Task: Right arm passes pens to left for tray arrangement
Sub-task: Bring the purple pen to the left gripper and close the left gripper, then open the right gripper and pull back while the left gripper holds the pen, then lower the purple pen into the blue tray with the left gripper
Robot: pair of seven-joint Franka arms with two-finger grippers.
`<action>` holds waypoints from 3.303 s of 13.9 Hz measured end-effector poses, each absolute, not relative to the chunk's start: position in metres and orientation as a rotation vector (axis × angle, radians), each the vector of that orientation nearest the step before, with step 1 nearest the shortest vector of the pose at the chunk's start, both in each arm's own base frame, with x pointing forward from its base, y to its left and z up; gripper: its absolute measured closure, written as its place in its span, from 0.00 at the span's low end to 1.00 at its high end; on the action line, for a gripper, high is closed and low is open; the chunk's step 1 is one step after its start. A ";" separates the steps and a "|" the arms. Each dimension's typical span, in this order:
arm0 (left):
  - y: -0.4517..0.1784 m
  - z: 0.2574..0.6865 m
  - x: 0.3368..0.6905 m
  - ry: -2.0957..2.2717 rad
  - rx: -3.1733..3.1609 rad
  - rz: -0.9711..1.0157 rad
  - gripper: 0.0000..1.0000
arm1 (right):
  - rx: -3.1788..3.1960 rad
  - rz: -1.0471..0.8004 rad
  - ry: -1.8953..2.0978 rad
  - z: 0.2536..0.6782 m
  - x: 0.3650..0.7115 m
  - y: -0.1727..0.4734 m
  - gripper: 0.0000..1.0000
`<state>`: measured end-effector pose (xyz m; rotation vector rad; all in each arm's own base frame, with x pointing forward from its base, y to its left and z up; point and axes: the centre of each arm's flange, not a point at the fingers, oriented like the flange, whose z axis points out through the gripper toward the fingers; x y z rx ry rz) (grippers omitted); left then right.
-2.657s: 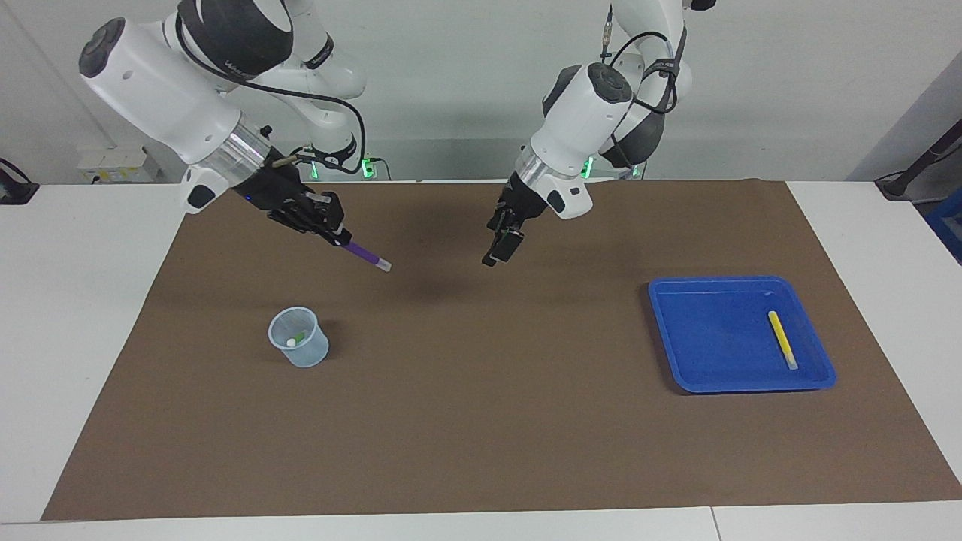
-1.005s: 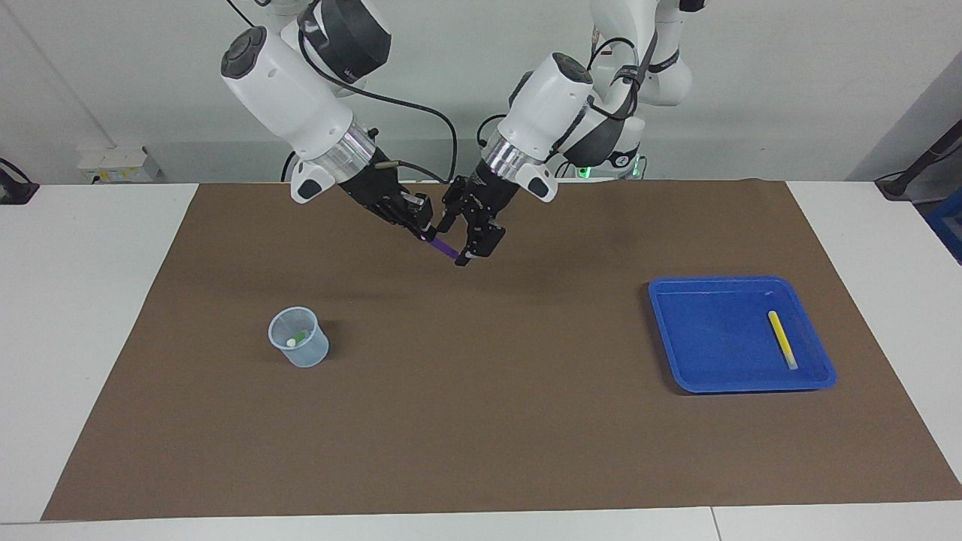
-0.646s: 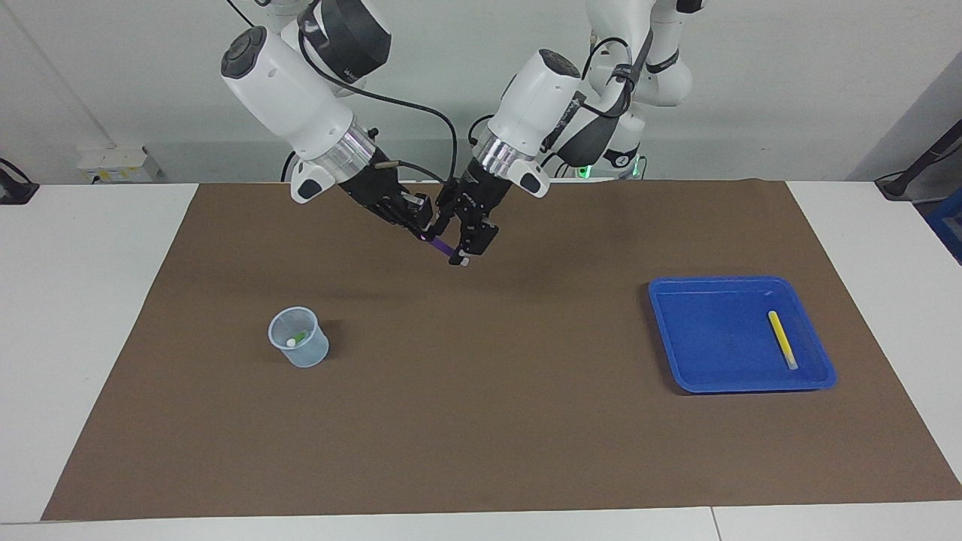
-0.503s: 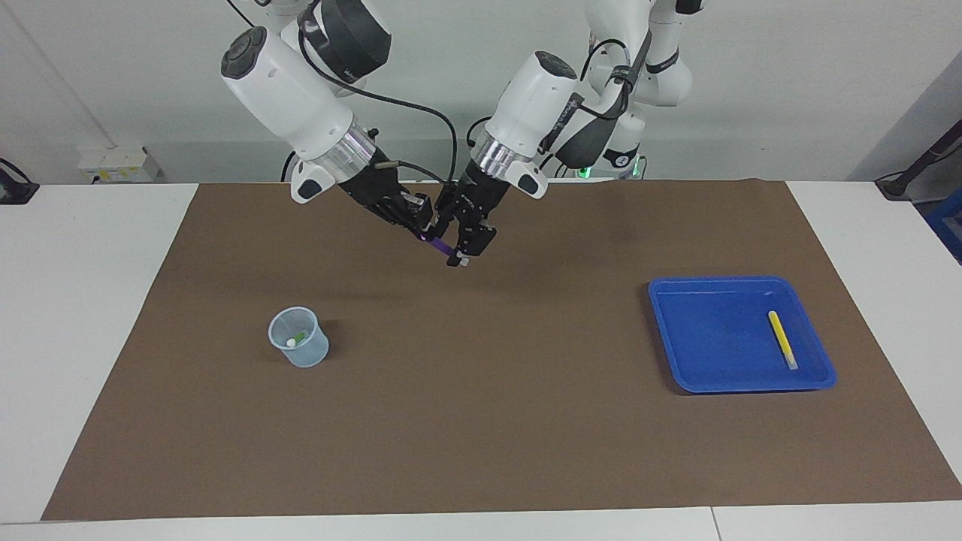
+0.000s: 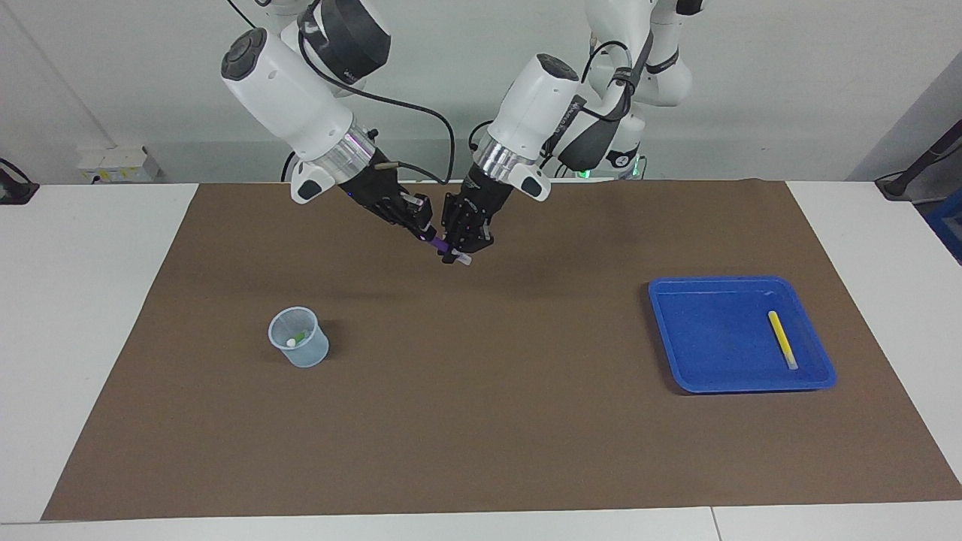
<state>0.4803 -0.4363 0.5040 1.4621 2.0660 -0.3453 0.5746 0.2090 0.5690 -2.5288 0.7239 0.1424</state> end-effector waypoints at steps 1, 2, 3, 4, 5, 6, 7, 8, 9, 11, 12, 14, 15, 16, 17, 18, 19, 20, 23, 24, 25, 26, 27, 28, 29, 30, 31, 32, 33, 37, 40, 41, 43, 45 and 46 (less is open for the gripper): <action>-0.436 0.504 0.480 2.066 1.462 -0.345 0.82 | -2.529 0.142 0.724 0.569 0.575 0.209 0.82; -0.436 0.504 0.480 2.066 1.462 -0.345 0.82 | -2.529 0.142 0.724 0.569 0.575 0.209 0.82; -0.437 0.504 0.480 2.064 1.465 -0.342 0.82 | -2.529 0.143 0.724 0.569 0.574 0.209 0.79; -0.437 0.504 0.480 2.060 1.470 -0.336 0.82 | -2.529 0.143 0.724 0.569 0.574 0.209 0.79; -0.438 0.504 0.479 2.056 1.477 -0.332 0.82 | -2.528 0.140 0.724 0.569 0.575 0.209 0.74; -0.439 0.504 0.478 2.050 1.487 -0.327 0.82 | -2.526 0.135 0.725 0.570 0.575 0.209 0.63; -0.440 0.504 0.477 2.039 1.502 -0.316 0.82 | -2.525 0.131 0.724 0.570 0.575 0.209 0.53; -0.439 0.505 0.478 2.024 1.521 -0.306 0.82 | -2.527 0.128 0.719 0.570 0.576 0.208 0.43; -0.439 0.505 0.478 2.004 1.554 -0.291 0.82 | -2.533 0.119 0.698 0.570 0.577 0.205 0.33; -0.437 0.501 0.479 1.954 1.659 -0.255 0.82 | -2.576 0.073 0.601 0.569 0.581 0.192 0.13; -0.434 0.498 0.480 1.931 1.720 -0.239 0.82 | -2.622 0.036 0.516 0.567 0.584 0.179 0.01; -0.422 0.494 0.488 1.884 1.820 -0.203 0.82 | -2.739 -0.036 0.295 0.561 0.589 0.149 0.00; -0.414 0.494 0.494 1.856 1.869 -0.184 0.82 | -2.796 -0.065 0.170 0.555 0.591 0.133 0.00; -0.406 0.495 0.500 1.827 1.920 -0.168 0.82 | -2.841 -0.077 0.049 0.544 0.593 0.120 0.00; -0.396 0.497 0.508 1.799 1.970 -0.152 0.82 | -2.878 -0.082 -0.067 0.531 0.594 0.107 0.00; -0.385 0.499 0.515 1.767 2.022 -0.137 0.82 | -2.911 -0.090 -0.173 0.516 0.596 0.095 0.00; -0.374 0.499 0.521 1.733 2.077 -0.124 0.82 | -2.940 -0.102 -0.268 0.501 0.599 0.086 0.00; -0.363 0.498 0.527 1.694 2.138 -0.113 0.82 | -2.963 -0.111 -0.353 0.486 0.602 0.077 0.00; -0.318 0.490 0.546 1.535 2.347 -0.091 0.82 | -3.022 -0.109 -0.544 0.447 0.616 0.052 0.02; -0.297 0.487 0.554 1.467 2.422 -0.089 0.82 | -3.041 -0.098 -0.595 0.434 0.621 0.046 0.04; -0.275 0.485 0.561 1.395 2.490 -0.089 0.82 | -3.059 -0.090 -0.632 0.423 0.625 0.041 0.14; -0.251 0.483 0.569 1.323 2.551 -0.091 0.82 | -3.074 -0.084 -0.658 0.414 0.628 0.040 0.28; -0.228 0.481 0.575 1.252 2.603 -0.093 0.82 | -3.083 -0.083 -0.672 0.407 0.630 0.039 0.37; -0.206 0.480 0.580 1.179 2.649 -0.094 0.82 | -3.088 -0.085 -0.683 0.401 0.632 0.039 0.37; -0.186 0.480 0.585 1.094 2.693 -0.092 0.82 | -3.096 -0.083 -0.698 0.396 0.634 0.039 0.46; -0.166 0.479 0.588 0.994 2.737 -0.086 0.82 | -3.101 -0.080 -0.707 0.392 0.635 0.038 0.51; -0.148 0.478 0.591 0.882 2.778 -0.074 0.82 | -3.102 -0.075 -0.711 0.390 0.635 0.038 0.52; -0.129 0.475 0.593 0.781 2.810 -0.062 0.82 | -3.103 -0.074 -0.713 0.390 0.635 0.039 0.52; -0.110 0.473 0.595 0.702 2.832 -0.049 0.82 | -3.103 -0.074 -0.714 0.390 0.635 0.039 0.55; -0.037 0.466 0.601 0.350 2.945 0.023 0.82 | -3.103 -0.075 -0.715 0.390 0.635 0.039 0.70; -0.003 0.451 0.606 0.124 3.058 0.108 0.82 | -3.107 -0.085 -0.703 0.393 0.637 0.034 0.81; 0.005 0.441 0.609 0.050 3.089 0.123 0.82 | -3.109 -0.094 -0.696 0.396 0.638 0.031 0.81; 0.019 0.413 0.619 -0.050 3.119 0.146 0.82 | -3.112 -0.109 -0.689 0.401 0.641 0.029 0.86; 0.042 0.385 0.626 -0.077 3.118 0.148 0.82 | -3.111 -0.112 -0.691 0.402 0.641 0.029 0.85; 0.056 0.372 0.628 -0.068 3.114 0.148 0.82 | -3.112 -0.111 -0.688 0.401 0.641 0.030 0.85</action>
